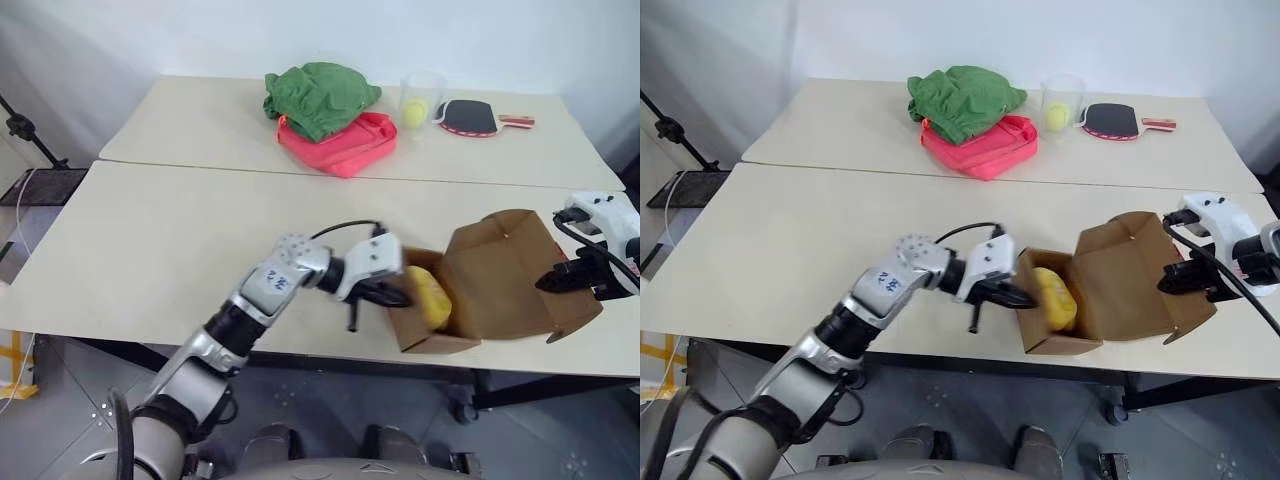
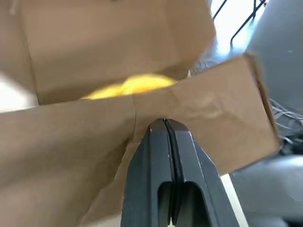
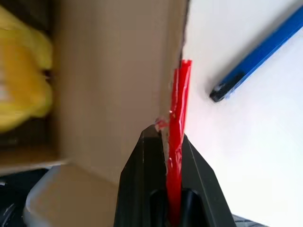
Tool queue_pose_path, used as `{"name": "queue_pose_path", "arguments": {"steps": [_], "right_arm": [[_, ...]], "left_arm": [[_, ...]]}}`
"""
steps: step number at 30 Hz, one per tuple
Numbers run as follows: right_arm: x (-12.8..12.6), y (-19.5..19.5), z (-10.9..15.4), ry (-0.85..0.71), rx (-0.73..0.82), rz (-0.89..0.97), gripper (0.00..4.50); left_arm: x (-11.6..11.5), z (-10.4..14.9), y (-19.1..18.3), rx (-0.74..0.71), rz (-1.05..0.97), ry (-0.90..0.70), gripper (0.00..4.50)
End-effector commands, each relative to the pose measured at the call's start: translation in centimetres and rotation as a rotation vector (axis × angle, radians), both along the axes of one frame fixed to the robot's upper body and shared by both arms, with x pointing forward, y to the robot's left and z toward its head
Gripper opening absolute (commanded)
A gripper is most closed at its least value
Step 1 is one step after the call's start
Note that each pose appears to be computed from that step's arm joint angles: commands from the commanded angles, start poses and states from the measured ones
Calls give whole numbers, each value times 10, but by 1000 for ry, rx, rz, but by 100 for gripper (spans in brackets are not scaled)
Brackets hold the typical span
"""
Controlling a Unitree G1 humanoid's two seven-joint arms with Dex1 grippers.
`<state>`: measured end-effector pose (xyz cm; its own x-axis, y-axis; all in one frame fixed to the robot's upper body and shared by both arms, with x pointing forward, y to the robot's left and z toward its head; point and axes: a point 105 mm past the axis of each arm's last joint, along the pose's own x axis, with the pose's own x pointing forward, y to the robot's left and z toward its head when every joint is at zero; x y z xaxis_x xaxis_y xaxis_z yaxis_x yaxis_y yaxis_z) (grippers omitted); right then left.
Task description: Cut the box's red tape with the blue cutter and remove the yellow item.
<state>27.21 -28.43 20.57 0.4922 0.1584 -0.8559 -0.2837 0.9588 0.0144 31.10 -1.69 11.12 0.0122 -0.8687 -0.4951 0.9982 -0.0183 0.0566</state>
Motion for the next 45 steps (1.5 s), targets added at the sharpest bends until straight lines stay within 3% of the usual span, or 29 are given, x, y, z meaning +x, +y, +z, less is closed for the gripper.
{"name": "queue_pose_path", "arguments": {"steps": [1, 8, 16, 20, 25, 31, 36, 40, 45], "right_arm": [[1, 4, 1, -14, 32, 26, 3], [5, 16, -8, -17, 69, 69, 3], [16, 19, -10, -113, 136, 25, 3], [19, 24, -5, -187, 226, 7, 94], [7, 14, 10, -305, 266, 25, 260], [-25, -6, 49, -635, 322, 315, 450], [-32, -16, 82, -898, 300, 430, 450], [-45, 16, 72, -865, 295, 669, 450], [-61, 49, 49, -783, 300, 892, 450]], "left_arm": [[-1, -6, 0, -28, 54, 40, 0], [5, 19, -2, -173, 119, 17, 0], [7, 25, 21, -141, 143, 0, 0], [17, 32, 41, -158, 200, -5, 0], [27, 42, 79, -153, 256, -52, 115], [19, 57, 148, -199, 297, -38, 293], [11, 56, 212, -138, 430, -106, 437], [-12, 57, 252, -148, 511, -63, 448], [-64, 32, 282, -30, 546, 219, 448]]}}
